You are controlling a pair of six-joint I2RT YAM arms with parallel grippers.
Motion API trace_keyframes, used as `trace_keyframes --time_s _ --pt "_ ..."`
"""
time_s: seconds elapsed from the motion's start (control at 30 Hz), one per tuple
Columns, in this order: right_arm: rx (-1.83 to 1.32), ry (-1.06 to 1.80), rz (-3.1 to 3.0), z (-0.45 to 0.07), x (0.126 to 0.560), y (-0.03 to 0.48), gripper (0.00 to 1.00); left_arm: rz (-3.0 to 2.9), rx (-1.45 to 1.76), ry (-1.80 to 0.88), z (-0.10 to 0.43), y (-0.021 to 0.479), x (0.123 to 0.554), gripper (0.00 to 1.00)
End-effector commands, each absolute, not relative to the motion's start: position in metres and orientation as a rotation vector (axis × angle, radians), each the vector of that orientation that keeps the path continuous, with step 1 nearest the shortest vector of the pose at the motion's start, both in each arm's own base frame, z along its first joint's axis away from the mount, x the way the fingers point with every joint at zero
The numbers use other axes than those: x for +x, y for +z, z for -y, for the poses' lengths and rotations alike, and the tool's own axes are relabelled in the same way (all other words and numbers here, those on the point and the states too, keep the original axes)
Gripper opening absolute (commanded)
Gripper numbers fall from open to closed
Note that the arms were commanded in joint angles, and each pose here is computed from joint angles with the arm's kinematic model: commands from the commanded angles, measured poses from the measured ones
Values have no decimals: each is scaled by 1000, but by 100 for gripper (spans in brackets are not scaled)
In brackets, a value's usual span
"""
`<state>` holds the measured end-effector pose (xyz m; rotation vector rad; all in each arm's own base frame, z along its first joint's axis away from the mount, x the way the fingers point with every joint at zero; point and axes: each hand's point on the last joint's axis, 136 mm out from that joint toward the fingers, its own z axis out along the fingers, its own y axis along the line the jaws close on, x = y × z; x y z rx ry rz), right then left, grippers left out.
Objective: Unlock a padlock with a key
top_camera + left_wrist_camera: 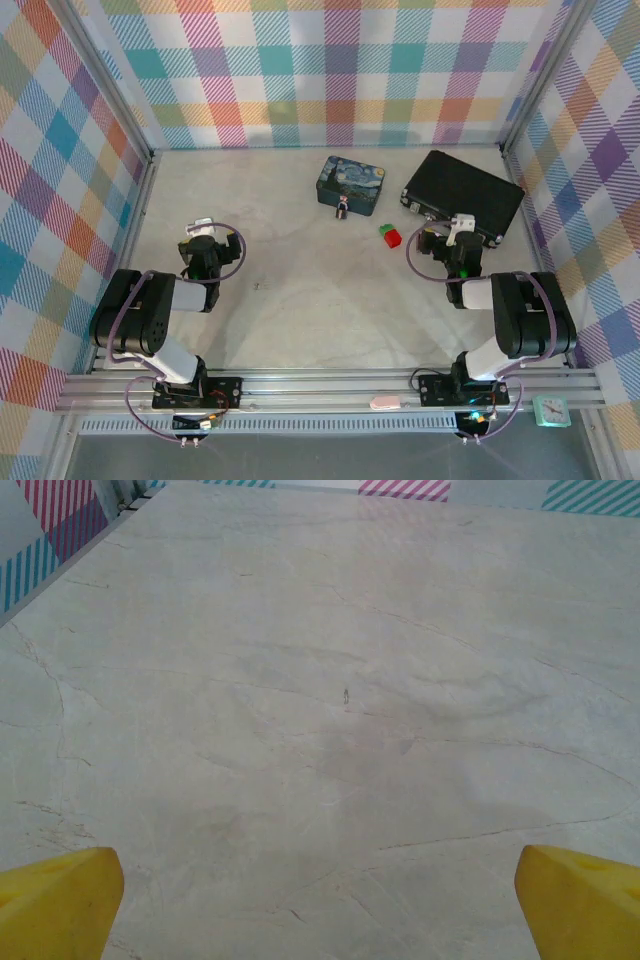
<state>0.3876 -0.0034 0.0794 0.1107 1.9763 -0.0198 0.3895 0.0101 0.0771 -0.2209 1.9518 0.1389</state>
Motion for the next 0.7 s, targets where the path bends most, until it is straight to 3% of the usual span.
trace_keyframes --time_s 0.0,0.67 --pt "96 -3 -1928 -1 396 93 99 -1920 -215 140 -9 86 395 100" --pt "99 -2 -1928 -1 397 93 99 -1923 -213 135 -8 86 395 100"
